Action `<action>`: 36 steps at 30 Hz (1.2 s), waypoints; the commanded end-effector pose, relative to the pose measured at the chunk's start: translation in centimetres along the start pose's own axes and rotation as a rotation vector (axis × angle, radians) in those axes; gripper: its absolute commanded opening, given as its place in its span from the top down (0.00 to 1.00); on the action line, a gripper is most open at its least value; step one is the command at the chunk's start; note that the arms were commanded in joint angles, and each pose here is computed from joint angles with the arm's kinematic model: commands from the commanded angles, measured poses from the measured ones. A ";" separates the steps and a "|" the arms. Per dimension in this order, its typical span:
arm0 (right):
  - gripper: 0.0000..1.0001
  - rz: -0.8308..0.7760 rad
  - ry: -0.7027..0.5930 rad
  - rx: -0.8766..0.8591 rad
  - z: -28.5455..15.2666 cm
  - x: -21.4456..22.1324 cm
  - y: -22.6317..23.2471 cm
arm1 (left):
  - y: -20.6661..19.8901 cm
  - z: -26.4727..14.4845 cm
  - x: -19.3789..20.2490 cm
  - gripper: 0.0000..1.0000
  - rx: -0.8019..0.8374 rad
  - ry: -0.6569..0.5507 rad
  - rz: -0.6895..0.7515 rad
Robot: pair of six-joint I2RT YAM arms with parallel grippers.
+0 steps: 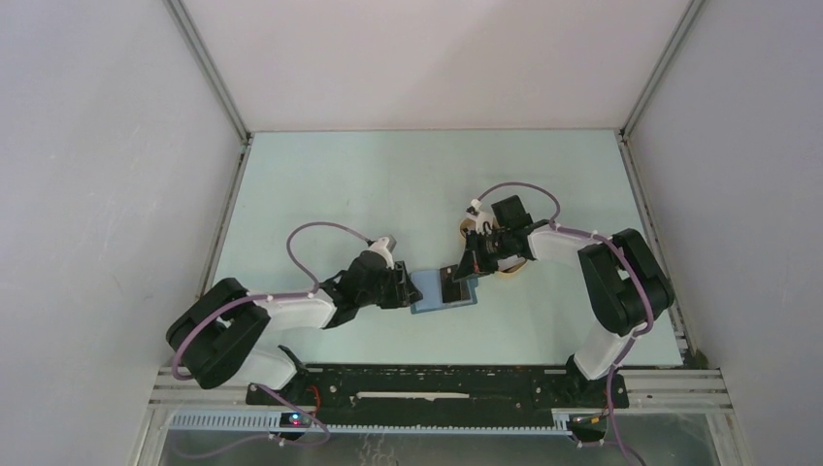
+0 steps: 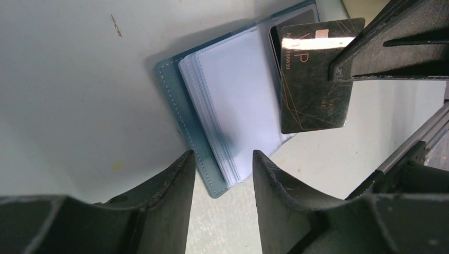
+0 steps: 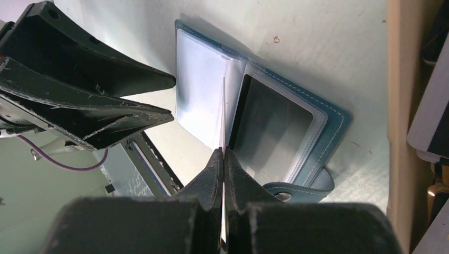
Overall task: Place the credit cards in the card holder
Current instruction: Insert the credit card into the card holder.
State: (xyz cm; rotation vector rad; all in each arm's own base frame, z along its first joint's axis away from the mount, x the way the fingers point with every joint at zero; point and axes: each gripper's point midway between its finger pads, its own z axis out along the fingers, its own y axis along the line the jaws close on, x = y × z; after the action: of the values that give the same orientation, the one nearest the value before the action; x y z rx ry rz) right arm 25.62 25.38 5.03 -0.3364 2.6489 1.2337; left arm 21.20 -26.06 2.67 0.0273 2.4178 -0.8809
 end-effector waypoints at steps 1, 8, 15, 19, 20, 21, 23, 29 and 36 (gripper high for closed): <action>1.00 -0.005 -0.029 -0.027 0.0 -1.6 0.5 | -0.7 0.6 -0.8 0.51 -0.034 -0.019 0.000; 1.00 0.038 -0.030 -0.067 -0.2 -2.0 0.3 | -0.8 1.6 0.2 0.54 -0.059 0.024 0.011; 1.00 0.061 -0.038 -0.014 -0.3 -2.1 -1.1 | -0.8 1.8 0.5 0.62 -0.071 0.037 0.016; 1.00 0.076 -0.065 0.026 -1.1 -2.1 -1.7 | -0.6 1.8 0.4 0.64 -0.084 0.027 0.011; 1.00 0.078 -0.079 0.033 -1.3 -2.1 -1.9 | -0.5 1.8 0.4 0.64 -0.087 0.027 0.011; 1.00 0.080 -0.090 0.044 -1.6 -2.0 -2.1 | -0.5 1.8 0.4 0.64 -0.088 0.026 0.011; 1.00 0.073 -0.122 0.057 -2.0 -2.2 -2.2 | -0.5 1.8 0.4 0.64 -0.089 0.026 0.010; 1.00 0.059 -0.177 0.077 -2.6 -3.0 -2.4 | -0.6 1.9 0.4 0.64 -0.087 0.027 0.013; 1.00 0.071 -0.164 0.062 -1.8 -2.9 -2.6 | -0.8 2.1 0.5 0.64 -0.075 0.037 0.020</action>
State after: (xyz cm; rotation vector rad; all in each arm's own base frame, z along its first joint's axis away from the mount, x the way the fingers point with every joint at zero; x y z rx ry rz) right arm 28.17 22.46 4.95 -0.1369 2.6021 1.1537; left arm 21.94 -27.81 2.19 0.0257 2.4356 -0.8195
